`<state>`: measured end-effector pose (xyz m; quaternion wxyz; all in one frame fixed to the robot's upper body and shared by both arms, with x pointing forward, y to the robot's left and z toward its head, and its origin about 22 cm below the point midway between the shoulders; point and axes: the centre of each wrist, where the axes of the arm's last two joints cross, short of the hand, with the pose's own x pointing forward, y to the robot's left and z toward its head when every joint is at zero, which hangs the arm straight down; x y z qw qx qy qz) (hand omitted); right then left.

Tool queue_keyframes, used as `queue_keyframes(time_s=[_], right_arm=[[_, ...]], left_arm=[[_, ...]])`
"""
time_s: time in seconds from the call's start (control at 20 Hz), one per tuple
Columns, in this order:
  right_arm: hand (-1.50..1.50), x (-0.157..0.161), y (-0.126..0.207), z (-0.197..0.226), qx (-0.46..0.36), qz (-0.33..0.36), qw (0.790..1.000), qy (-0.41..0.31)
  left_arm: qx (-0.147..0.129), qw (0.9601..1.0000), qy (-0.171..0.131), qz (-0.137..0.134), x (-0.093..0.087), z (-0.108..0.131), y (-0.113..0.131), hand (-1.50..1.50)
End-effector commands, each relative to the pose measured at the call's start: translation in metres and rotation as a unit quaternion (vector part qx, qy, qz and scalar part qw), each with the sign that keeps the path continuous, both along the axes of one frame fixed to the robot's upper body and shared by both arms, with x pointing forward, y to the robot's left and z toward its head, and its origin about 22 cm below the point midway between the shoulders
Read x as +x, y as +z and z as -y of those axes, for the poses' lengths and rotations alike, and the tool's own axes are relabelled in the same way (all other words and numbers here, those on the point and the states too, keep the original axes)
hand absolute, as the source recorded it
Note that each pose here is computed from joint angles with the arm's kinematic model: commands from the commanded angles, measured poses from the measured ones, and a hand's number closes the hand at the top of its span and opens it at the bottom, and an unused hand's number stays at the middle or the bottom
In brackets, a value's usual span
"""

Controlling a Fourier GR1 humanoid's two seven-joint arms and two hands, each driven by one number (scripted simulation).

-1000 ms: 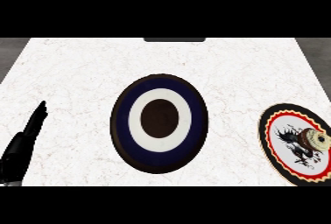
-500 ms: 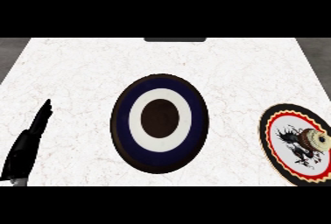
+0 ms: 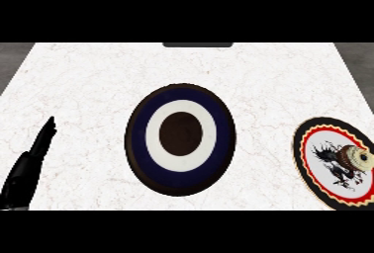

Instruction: Pick the cupcake from the plate and place it in the plate

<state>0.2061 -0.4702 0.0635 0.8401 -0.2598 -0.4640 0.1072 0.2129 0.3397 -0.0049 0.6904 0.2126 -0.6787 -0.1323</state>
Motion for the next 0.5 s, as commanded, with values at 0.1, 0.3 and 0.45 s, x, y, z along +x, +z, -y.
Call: queue_keyframes(time_s=[0.1,0.3,0.45], right_arm=[[-1.50,0.016,0.004,0.013,0.008,-0.021,0.999,0.027],[-1.50,0.036,-0.025,-0.001,0.021,-0.024,0.999,0.043],[-1.50,0.039,-0.034,-0.005,0.020,-0.039,0.998,0.046]], left_arm=[[-0.003,1.0000,-0.003,-0.003,0.002,-0.006,-0.002,0.00],[-0.009,0.9999,-0.004,-0.009,-0.006,0.009,-0.005,0.00],[0.002,1.0000,0.000,0.000,-0.005,-0.001,0.000,0.00]])
